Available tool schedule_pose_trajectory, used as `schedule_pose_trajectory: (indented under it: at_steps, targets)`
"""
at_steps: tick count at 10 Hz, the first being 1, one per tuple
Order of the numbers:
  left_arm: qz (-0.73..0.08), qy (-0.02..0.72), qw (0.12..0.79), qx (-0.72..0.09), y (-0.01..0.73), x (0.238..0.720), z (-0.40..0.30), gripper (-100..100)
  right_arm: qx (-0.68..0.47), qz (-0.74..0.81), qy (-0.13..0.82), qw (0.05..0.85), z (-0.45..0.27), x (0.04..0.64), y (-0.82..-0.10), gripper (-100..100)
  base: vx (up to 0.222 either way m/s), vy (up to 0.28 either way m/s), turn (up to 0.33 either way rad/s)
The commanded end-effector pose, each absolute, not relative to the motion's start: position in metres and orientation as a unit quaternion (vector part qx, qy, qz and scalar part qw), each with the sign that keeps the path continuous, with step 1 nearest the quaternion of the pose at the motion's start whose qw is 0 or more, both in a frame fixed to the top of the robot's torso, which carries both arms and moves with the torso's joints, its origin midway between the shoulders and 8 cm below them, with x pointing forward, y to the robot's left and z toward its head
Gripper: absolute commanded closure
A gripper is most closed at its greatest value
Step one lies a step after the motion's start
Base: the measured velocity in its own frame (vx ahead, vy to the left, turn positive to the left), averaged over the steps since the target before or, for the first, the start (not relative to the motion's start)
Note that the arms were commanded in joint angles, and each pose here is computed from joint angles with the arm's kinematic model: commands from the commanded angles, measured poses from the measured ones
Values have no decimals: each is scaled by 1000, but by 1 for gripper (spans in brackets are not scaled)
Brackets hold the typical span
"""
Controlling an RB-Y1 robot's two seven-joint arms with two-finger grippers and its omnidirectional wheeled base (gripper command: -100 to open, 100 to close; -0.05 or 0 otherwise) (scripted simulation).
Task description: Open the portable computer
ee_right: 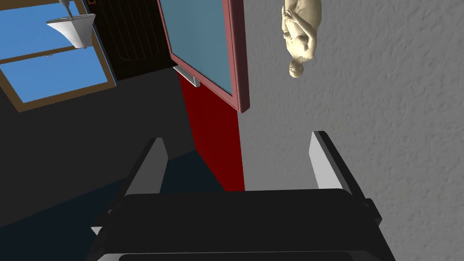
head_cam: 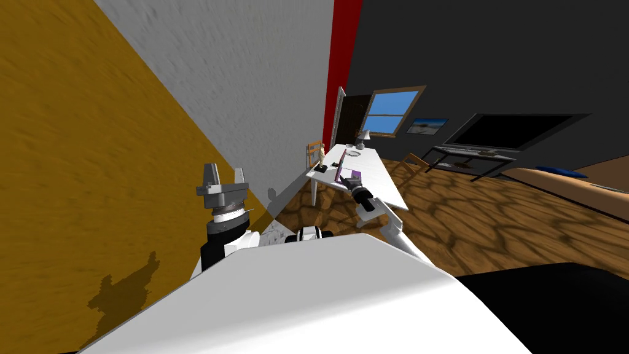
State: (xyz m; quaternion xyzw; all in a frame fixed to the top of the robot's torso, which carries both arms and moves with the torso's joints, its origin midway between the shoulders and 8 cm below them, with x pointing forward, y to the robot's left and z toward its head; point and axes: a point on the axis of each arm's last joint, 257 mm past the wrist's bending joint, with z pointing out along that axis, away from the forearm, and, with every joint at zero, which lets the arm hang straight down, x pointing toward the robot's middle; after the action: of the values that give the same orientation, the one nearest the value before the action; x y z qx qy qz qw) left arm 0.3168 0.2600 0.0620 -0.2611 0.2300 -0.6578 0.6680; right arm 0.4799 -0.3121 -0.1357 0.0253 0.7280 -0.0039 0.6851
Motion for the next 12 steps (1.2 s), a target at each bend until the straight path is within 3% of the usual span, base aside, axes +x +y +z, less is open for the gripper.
schedule_pose_trajectory:
  at_steps: [1,12]
  targets:
    - [-658,230,668,-261,260,317,62,0,24,-34,739,672,-142,481,-325,-100,-4,39,-1]
    - [-658,230,668,-261,260,317,62,0,-32,-228,775,589,-151,484,-408,-100,20,58,64]
